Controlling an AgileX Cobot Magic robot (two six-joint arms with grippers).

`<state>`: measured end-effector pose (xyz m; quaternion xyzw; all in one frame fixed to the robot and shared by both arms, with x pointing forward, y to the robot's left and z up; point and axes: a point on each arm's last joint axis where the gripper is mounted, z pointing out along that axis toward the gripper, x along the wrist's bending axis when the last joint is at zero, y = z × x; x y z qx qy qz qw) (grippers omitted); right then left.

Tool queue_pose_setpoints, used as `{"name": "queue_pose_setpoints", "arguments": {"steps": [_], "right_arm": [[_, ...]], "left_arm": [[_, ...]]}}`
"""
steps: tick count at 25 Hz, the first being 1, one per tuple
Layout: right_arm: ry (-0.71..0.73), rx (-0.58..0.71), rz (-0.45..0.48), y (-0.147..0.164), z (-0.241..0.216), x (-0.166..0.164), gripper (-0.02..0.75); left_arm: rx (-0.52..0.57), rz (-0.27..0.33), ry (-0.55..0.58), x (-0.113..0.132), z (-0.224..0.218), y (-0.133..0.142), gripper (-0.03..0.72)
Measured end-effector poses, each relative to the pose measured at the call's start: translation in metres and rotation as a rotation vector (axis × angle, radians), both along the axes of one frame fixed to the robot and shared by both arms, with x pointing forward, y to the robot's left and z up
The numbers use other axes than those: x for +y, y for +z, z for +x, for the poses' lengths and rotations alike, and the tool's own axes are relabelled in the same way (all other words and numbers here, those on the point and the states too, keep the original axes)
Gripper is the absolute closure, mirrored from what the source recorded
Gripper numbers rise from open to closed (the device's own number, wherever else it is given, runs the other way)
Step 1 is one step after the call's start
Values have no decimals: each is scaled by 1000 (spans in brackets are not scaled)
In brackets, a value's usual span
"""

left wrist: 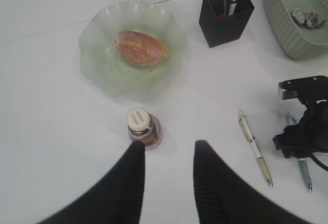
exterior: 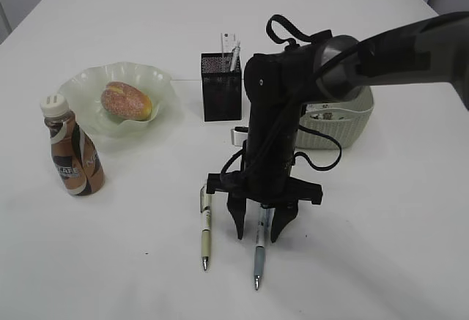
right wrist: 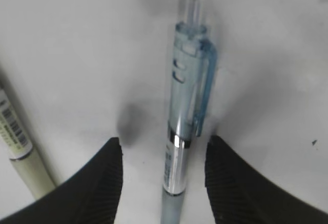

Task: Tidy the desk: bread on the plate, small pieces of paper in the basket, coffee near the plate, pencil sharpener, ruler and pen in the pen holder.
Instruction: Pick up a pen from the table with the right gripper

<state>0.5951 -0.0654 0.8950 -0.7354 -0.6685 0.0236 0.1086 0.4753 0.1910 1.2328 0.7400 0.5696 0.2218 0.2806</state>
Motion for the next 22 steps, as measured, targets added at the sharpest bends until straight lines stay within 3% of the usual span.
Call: {"name": "queue_pose_setpoints", "arguments": {"steps": [7, 15, 22], "right_arm": [[8, 11, -5, -3, 0, 0, 387], [77, 11, 4, -4, -1, 0, 650], [311, -2, 45, -4, -2, -1, 678]], "left_arm": [[0, 0, 0, 0, 0, 0, 447], [0, 0, 0, 0, 0, 0, 447], [0, 0, 0, 0, 0, 0, 447]]}}
